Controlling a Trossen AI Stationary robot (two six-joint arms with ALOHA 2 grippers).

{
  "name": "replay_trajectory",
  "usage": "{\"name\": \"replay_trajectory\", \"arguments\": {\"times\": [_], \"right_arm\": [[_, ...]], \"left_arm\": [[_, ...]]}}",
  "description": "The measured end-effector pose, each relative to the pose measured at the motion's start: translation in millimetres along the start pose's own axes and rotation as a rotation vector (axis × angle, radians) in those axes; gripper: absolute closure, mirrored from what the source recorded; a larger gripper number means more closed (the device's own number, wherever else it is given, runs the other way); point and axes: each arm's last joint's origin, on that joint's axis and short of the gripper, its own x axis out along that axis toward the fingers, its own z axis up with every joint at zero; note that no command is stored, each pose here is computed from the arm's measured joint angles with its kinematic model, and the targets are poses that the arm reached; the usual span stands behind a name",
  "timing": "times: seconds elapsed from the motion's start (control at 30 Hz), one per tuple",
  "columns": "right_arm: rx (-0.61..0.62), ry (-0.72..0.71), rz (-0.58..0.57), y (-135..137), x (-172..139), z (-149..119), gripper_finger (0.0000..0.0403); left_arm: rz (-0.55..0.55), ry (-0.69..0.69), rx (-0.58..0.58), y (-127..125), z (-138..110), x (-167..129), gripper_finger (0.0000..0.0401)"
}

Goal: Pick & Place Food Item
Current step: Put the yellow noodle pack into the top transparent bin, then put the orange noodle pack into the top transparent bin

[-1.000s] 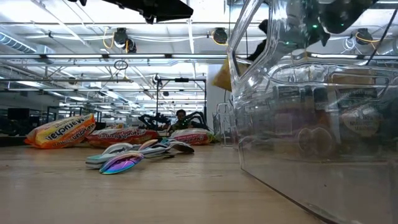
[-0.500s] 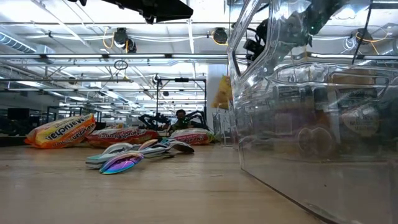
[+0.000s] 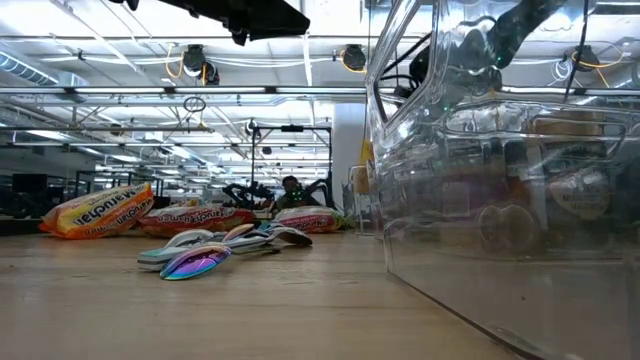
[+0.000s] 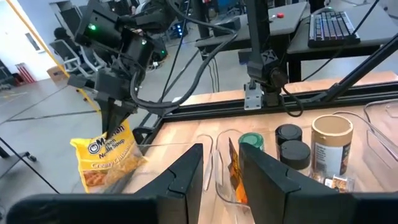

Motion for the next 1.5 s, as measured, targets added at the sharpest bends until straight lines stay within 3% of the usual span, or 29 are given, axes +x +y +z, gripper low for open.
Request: {"name": "replay_trajectory", "arguments": {"times": [0.23,0.5,0.77,0.9,1.2,1.5], "right_arm": [[0.016,-0.002,0.021,-2,-2,-10,0.0403],[0.086,0.008,0.074,2,17,-21,0.0403],[0.081,0.049,0.042,3,36,-28,0.0395],[0.078,0.072,0.019,2,36,-29,0.0371],[0.195,0.044,-0.029,-4,29,-23,0.0285],[0.230,-0.038,-0.116,-10,-5,7,0.0229]], "left_arm": [[0.000,-0.001,0.000,0,0,0,0.0288],[0.000,-0.002,0.000,0,0,0,0.0288],[0.000,-0.002,0.000,0,0,0,0.0288],[0.000,-0.002,0.000,0,0,0,0.0288],[0.000,0.001,0.000,0,0,0,0.0288],[-0.001,0.005,-0.001,0,-1,0,0.0288]]}}
